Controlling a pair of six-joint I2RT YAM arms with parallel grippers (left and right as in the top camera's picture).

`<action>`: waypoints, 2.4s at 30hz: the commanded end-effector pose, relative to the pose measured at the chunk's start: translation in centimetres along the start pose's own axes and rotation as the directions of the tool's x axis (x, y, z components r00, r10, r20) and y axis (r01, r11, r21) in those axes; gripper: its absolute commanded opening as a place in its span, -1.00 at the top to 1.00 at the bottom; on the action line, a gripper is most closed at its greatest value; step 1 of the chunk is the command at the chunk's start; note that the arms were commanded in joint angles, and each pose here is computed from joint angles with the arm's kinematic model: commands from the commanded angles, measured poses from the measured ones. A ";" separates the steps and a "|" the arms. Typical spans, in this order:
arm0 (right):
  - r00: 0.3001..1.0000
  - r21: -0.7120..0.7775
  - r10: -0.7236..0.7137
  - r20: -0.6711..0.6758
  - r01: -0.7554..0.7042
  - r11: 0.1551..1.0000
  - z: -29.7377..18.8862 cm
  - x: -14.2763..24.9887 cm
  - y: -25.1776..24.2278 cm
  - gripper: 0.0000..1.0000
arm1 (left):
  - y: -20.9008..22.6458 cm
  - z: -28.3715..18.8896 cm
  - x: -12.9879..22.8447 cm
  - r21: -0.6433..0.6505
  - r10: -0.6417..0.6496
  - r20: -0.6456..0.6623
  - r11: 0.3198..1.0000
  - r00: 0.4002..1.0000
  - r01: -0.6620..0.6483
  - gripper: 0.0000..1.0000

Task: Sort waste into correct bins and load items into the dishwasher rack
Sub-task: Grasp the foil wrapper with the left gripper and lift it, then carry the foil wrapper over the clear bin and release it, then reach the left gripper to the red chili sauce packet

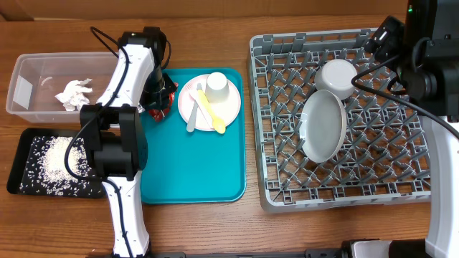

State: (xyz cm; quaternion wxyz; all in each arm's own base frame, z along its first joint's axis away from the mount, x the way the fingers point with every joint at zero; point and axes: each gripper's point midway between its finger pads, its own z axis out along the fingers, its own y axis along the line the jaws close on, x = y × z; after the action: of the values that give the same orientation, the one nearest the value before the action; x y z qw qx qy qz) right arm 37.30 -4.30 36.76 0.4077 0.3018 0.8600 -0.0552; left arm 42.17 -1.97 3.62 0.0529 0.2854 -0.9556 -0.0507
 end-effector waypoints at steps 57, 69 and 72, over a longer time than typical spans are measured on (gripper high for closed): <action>1.000 0.003 0.009 0.020 -0.009 1.000 -0.3 -0.5 0.0 -1.00 | 10.4 -15.4 -8.0 0.313 -0.094 0.185 0.949 0.978 0.032 -0.65; 1.000 0.003 0.009 0.020 -0.009 1.000 -0.3 -0.5 -0.1 -1.00 | 0.0 -15.6 -3.5 0.117 0.250 0.304 0.948 0.919 -0.297 -0.52; 1.000 0.003 0.009 0.020 -0.010 1.000 -0.3 -0.5 -0.1 -1.00 | -1.4 -14.9 -3.3 0.086 0.283 0.317 0.942 0.905 -0.324 -0.54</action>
State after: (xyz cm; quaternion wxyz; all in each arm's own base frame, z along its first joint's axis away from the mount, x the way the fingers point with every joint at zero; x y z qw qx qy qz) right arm 37.29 -4.31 36.75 0.4076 0.3020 0.8600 -0.0554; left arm 47.39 -3.40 18.99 -0.1065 0.1302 -0.9854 0.0256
